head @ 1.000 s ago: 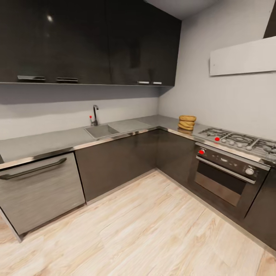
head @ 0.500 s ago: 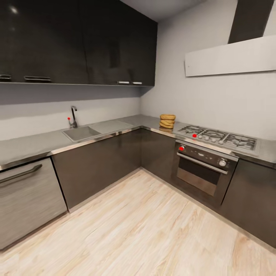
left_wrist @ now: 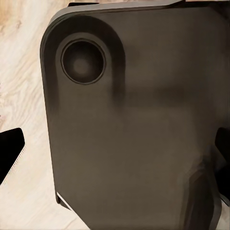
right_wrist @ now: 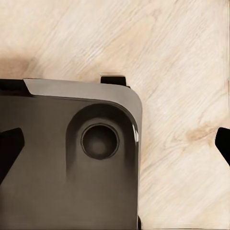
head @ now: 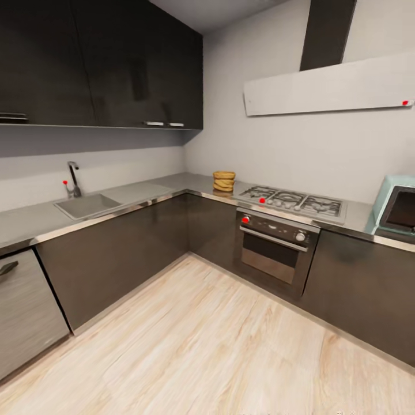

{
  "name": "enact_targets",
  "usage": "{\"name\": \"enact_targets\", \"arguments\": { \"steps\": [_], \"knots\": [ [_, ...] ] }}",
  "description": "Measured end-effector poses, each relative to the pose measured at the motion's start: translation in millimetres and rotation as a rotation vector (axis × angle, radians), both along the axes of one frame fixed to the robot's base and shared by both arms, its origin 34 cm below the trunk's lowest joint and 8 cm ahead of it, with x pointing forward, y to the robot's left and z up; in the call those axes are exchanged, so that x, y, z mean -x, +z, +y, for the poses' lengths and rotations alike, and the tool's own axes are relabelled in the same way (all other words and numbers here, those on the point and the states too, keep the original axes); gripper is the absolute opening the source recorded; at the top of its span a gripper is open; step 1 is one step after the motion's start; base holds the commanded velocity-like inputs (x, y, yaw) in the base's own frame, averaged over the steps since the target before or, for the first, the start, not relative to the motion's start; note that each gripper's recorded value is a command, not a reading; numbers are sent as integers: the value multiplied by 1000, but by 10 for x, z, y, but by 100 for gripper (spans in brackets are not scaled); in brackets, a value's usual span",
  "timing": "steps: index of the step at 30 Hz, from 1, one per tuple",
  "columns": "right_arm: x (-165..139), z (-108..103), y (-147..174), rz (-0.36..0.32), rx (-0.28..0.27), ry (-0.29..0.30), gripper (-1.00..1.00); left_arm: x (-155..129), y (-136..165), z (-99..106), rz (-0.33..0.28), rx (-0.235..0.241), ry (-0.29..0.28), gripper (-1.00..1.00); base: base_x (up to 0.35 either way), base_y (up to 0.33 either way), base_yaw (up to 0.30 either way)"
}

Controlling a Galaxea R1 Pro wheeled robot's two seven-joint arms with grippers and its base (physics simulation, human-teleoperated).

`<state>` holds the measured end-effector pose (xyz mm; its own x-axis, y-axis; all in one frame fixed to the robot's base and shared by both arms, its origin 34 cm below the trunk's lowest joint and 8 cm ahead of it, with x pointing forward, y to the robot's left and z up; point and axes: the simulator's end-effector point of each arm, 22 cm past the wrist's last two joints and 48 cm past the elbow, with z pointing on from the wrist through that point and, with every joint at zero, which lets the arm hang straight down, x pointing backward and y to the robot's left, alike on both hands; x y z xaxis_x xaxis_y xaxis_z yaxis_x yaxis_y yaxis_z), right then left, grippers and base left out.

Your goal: In the kitchen, take the popcorn bag from the countertop, put it into the microwave, and heat it until the popcorn is cooked so the cooked popcorn ends up inside the bag.

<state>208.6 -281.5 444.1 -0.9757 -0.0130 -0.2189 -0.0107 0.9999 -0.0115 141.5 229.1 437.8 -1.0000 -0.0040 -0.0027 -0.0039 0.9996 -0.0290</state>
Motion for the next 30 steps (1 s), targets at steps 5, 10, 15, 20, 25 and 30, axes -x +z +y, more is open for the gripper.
{"name": "enact_targets", "arguments": {
  "steps": [5, 10, 15, 20, 25, 30],
  "knots": [
    [-1, -86, 3, -1, 36, -10, 100, 0, 0, 0, 0, 0, 0, 100, 0, 0, -300],
    [-72, -257, 35, -36, 111, -29, 100, 0, 0, 0, 0, 0, -1, 100, 0, 0, -300],
    [-95, -283, 45, -47, 122, -33, 100, 0, 0, 0, 0, 0, 0, 100, 0, 0, -300],
    [-97, -284, 45, -48, 123, -33, 100, 0, 0, 0, 0, 0, 0, 100, 0, 0, -300],
    [-98, -284, 46, -49, 123, -33, 100, 0, 0, 0, 0, 0, 0, 100, 0, 0, -300],
    [-98, -285, 46, -48, 123, -33, 100, 0, 0, 0, 0, 0, 0, 100, 0, 0, -300]
  ]
}}
